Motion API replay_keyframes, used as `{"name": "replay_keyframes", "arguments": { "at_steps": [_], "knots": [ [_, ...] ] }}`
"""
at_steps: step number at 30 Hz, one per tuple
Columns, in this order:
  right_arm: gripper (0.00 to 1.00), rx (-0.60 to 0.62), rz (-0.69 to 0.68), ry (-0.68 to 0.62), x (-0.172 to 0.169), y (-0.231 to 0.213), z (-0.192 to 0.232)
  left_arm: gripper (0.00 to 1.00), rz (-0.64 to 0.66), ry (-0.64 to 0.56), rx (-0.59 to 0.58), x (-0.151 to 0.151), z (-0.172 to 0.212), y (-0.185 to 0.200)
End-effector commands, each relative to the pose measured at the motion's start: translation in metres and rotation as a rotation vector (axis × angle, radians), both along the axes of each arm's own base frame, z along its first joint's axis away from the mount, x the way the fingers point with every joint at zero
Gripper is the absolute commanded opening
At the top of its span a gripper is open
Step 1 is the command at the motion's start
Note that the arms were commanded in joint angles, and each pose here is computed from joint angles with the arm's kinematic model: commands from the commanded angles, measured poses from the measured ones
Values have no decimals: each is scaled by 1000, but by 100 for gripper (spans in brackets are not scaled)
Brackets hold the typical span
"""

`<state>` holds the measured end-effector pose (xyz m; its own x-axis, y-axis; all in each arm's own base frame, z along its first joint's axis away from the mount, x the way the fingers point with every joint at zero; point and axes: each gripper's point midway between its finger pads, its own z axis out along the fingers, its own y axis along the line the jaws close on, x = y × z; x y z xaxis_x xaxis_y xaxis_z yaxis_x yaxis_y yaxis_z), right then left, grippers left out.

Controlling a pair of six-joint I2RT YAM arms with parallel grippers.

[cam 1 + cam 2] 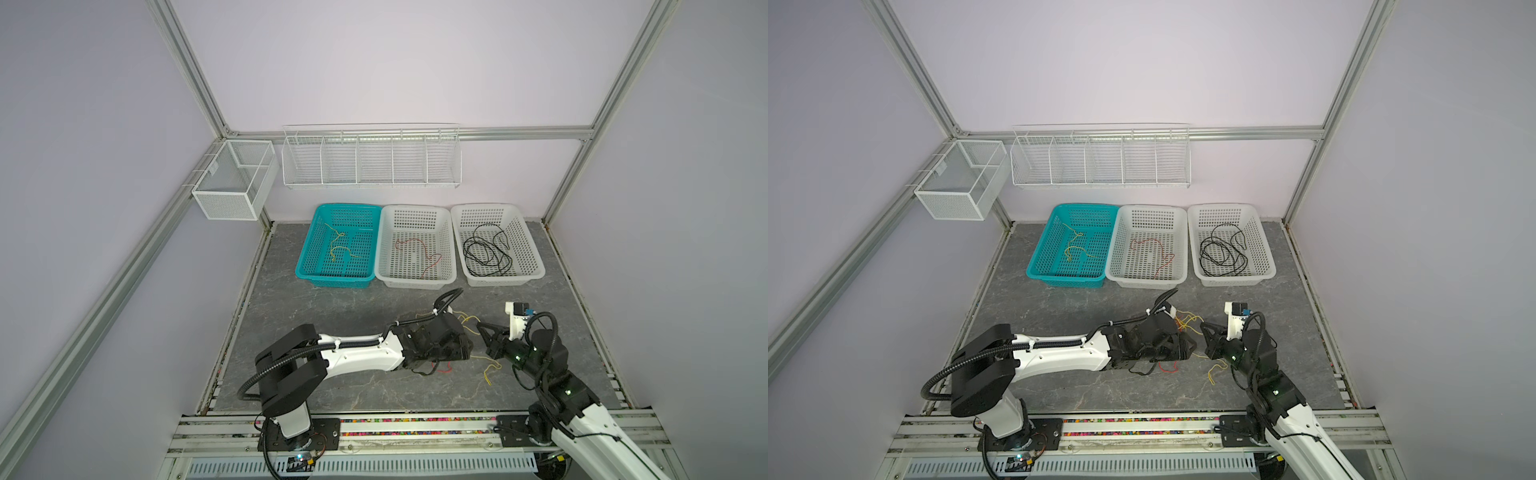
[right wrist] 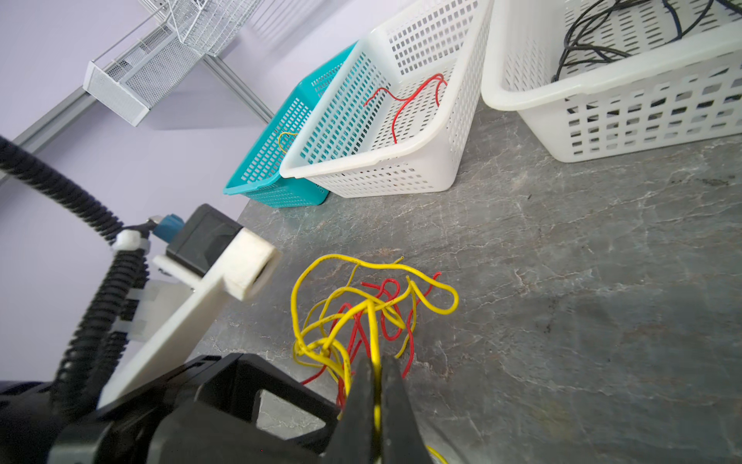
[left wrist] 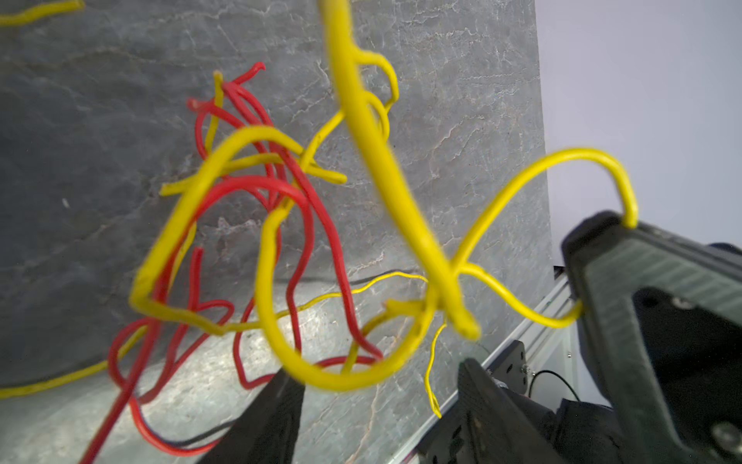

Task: Untangle the cables

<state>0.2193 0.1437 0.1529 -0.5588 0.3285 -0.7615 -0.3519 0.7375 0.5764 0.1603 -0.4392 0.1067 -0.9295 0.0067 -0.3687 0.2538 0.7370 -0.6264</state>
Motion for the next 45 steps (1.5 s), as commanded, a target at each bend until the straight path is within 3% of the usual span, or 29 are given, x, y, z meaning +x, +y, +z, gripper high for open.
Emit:
{"name": "replay_keyframes", "arguments": {
  "at_steps": [1, 11, 27, 34, 45],
  "knots": [
    [6, 21, 10, -6, -2, 1, 1, 59, 9, -69, 78, 9, 0, 7],
    [6, 41, 29, -12, -5, 4, 6, 34, -12, -123, 164, 14, 2, 17],
    [6, 23, 7, 7, -3, 1, 0, 0, -25, -163, 161, 15, 21, 25],
    [6, -32, -75, 63, 3, -12, -15, 0, -64, -163, 111, 5, 39, 29],
    [6, -177, -267, 197, 11, -47, -48, 0, -239, -113, 13, -31, 89, 53]
  ]
}}
